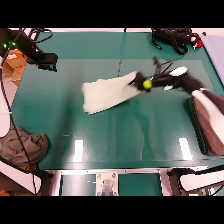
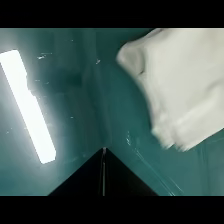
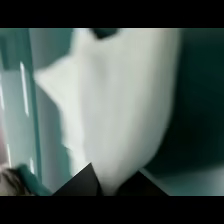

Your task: Fold the shirts.

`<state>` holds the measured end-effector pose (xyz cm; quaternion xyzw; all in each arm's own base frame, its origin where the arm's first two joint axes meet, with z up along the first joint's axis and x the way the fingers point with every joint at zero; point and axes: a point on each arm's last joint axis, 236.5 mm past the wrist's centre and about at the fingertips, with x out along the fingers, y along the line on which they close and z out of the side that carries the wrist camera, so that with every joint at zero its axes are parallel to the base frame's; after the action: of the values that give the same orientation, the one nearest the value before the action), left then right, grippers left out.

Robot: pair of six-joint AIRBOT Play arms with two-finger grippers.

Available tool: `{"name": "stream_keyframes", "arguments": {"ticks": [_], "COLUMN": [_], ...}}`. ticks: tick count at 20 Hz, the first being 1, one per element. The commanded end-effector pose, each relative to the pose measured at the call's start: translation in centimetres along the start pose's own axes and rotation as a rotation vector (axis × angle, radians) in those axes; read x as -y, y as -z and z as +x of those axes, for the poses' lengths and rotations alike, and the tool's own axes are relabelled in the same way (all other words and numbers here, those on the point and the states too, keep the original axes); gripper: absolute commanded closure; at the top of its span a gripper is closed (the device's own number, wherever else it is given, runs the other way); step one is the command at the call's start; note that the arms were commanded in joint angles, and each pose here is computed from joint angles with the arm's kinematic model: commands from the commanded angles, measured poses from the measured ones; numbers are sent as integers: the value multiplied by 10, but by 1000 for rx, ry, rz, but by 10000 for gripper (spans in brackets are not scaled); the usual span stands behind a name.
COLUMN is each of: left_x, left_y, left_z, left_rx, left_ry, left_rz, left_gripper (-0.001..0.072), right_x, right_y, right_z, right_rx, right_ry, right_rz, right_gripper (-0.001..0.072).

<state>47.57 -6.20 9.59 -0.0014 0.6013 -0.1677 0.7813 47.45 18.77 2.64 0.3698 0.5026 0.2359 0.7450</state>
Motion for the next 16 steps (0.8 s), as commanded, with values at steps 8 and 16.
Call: {"name": "stream_keyframes", "arguments": {"ticks": [8,16], "left_x": [0,1], "left_y": [1,14], "left_z": [0,17], "left_rx": [-5,-60], "left_ry": [2,22], "left_rz": [-2,-20], "left_gripper": [684,684], "right_x": [28,159], "right_y": [-143,-80], "right_z": [-343,-483], "right_rx": [603,729], "right_ry": [42,345], "right_rz": [90,362], "right_gripper": [693,693]}}
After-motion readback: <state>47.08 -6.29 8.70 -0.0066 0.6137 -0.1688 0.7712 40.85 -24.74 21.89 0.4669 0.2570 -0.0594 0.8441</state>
